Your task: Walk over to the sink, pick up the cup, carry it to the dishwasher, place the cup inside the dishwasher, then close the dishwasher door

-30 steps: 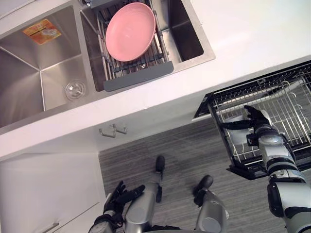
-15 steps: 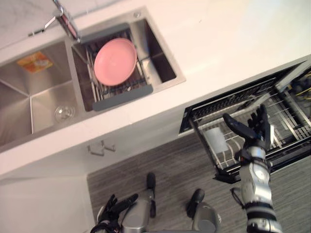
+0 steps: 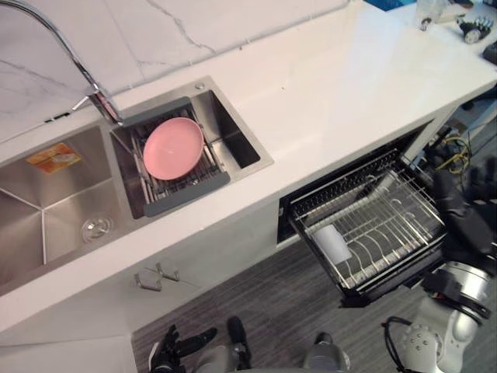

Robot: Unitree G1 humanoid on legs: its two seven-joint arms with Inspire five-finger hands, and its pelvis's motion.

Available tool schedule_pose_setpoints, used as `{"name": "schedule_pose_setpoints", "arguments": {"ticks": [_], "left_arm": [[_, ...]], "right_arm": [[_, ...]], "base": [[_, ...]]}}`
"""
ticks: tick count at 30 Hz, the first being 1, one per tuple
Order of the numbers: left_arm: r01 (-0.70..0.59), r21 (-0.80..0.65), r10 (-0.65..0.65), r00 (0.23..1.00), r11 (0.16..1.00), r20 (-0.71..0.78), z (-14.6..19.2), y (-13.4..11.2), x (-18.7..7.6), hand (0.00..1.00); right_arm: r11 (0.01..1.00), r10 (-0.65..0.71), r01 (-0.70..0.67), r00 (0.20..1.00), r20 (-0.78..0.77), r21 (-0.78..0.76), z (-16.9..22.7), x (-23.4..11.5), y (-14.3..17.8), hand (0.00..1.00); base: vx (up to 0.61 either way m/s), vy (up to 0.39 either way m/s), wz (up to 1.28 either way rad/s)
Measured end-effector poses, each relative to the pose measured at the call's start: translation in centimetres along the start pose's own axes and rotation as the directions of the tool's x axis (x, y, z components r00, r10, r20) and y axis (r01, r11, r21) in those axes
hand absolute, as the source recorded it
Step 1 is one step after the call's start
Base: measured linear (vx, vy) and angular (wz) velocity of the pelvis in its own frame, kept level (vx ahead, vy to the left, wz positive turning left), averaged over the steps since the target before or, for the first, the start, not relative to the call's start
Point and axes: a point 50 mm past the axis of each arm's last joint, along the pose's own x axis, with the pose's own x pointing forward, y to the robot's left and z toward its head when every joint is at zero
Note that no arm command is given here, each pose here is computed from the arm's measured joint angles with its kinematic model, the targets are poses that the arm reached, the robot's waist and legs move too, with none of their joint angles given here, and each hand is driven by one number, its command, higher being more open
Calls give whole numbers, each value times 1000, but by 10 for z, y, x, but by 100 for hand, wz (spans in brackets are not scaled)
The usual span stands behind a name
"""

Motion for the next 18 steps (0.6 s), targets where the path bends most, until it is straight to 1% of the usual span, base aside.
{"name": "schedule_pose_setpoints", "arguments": {"ticks": [3, 5, 6, 9, 13, 14, 15, 18], "left_arm": [[30, 46, -31, 999, 999, 30, 15, -8, 5, 100], [32, 55, -33, 999, 998, 26, 18, -10, 7, 100], [29, 66, -30, 999, 997, 20, 19, -8, 7, 100], [27, 93, -27, 1000, 995, -2, 24, -3, 10, 100], [49, 119, -43, 998, 992, -51, 20, -3, 12, 100], [49, 148, -42, 998, 988, -53, 21, -2, 12, 100], [117, 191, -107, 992, 975, -63, 20, -15, 12, 100], [118, 190, -107, 992, 975, -63, 20, -15, 12, 100]], "right_arm": [[986, 136, -127, 987, -81, 109, -25, 10, 32, 100], [978, 182, -166, 976, -120, 129, -34, 12, 40, 100], [965, 232, -207, 960, -156, 160, -41, 11, 46, 100], [950, 277, -237, 940, -200, 204, -49, 6, 47, 100], [948, 254, -199, 943, -214, 248, -49, 3, 41, 100], [946, 247, -186, 944, -218, 264, -49, 1, 39, 100], [966, 163, -110, 961, -225, 232, -43, -2, 21, 100], [966, 163, -110, 961, -225, 232, -43, -2, 21, 100]], "base": [[53, 79, 56], [71, 134, 20], [115, 180, 18], [162, 82, 73], [193, 18, 94], [168, 7, 76], [77, 2, 42], [0, 0, 1]]}}
